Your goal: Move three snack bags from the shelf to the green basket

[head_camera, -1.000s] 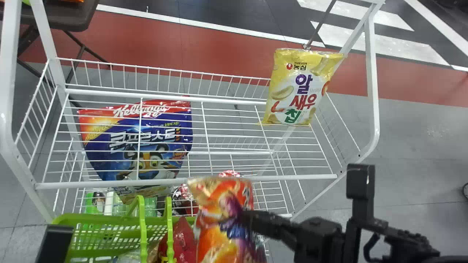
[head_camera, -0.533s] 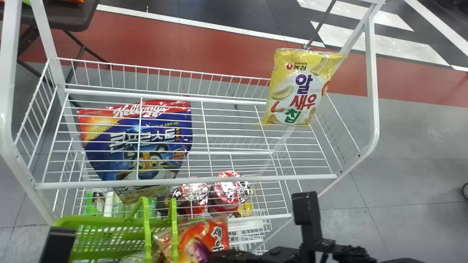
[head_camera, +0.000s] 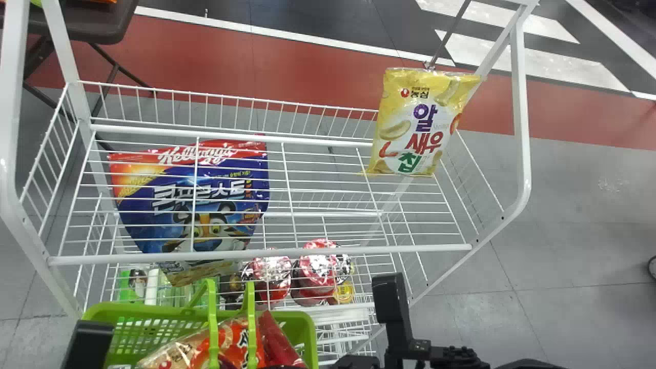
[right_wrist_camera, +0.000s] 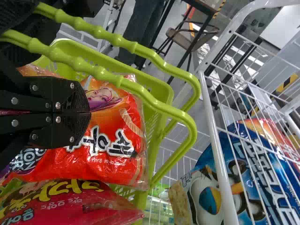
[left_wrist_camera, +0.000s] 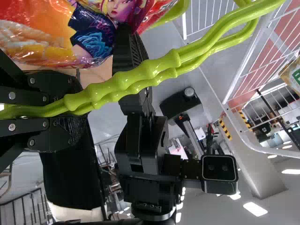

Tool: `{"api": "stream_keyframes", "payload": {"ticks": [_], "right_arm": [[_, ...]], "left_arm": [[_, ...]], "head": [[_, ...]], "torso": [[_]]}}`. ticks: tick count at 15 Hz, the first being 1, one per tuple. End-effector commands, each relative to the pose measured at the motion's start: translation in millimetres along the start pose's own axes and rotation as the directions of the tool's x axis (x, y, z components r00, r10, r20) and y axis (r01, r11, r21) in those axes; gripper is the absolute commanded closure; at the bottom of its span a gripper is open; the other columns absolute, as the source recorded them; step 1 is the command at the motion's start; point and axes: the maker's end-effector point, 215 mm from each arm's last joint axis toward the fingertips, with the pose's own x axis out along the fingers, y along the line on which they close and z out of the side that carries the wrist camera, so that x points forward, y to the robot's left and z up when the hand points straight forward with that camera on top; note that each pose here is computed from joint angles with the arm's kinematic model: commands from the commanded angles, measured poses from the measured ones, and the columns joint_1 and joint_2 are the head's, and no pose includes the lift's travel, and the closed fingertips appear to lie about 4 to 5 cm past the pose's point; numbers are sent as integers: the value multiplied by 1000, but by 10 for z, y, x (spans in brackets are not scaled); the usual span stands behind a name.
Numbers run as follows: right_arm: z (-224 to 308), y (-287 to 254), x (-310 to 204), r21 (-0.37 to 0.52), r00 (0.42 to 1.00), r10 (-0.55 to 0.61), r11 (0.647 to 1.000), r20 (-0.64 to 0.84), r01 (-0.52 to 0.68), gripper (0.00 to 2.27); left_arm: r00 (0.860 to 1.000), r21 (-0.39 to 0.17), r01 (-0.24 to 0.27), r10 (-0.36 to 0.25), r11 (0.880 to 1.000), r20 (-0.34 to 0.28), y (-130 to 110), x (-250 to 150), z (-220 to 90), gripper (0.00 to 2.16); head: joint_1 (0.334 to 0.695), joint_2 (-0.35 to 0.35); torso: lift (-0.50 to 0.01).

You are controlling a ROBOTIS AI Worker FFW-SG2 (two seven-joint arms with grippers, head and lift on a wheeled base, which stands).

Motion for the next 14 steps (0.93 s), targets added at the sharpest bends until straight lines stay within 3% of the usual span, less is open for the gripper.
{"api": "stream_keyframes", "payload": {"ticks": [1, 2, 3, 4, 5, 6, 10, 12, 14], "right_arm": [[-53, -136, 65, 28, 1000, -11, 1000, -17, 11, 2243], [-117, -221, 102, 59, 999, -14, 998, -41, 16, 2159], [-197, -308, 128, 97, 997, -17, 995, -77, 24, 1754], [-224, -392, 153, 116, 995, -21, 993, -96, 32, 1038], [-249, -440, 154, 123, 994, -29, 991, -103, 42, 151], [-235, -459, 139, 116, 994, -42, 992, -99, 53, -2], [102, -519, -192, 24, 991, -128, 992, 28, 127, 53], [479, -453, -408, -87, 974, -145, 983, 172, 162, 53], [889, -294, -635, -222, 930, -122, 953, 346, 207, 53]], "left_arm": [[1000, 1, 2, -2, 1000, -3, -14, 7, -5, 1821], [1000, 1, 0, 0, 1000, -3, -11, 7, -5, 1821], [1000, 1, 2, -2, 1000, -4, -16, 11, -7, 1821], [1000, 3, 4, -4, 1000, -5, -24, 20, -5, 1821], [1000, 4, 4, -4, 1000, -7, -26, 26, -11, 1821], [1000, 5, 0, 0, 1000, -7, -18, 24, -5, 1821], [1000, 4, -2, 2, 1000, -6, -10, 21, -9, 1821], [1000, 2, -1, 1, 1000, -7, -11, 23, -13, 1821], [1000, 2, 1, -1, 1000, -7, -16, 35, -11, 1821]], "head": [[695, -347], [695, -348], [695, -350], [695, -350], [695, -350], [695, -350], [695, -350], [695, -350], [695, -350]], "torso": [[-47], [-47], [-47], [-47], [-47], [-47], [-47], [-47], [-47]]}}
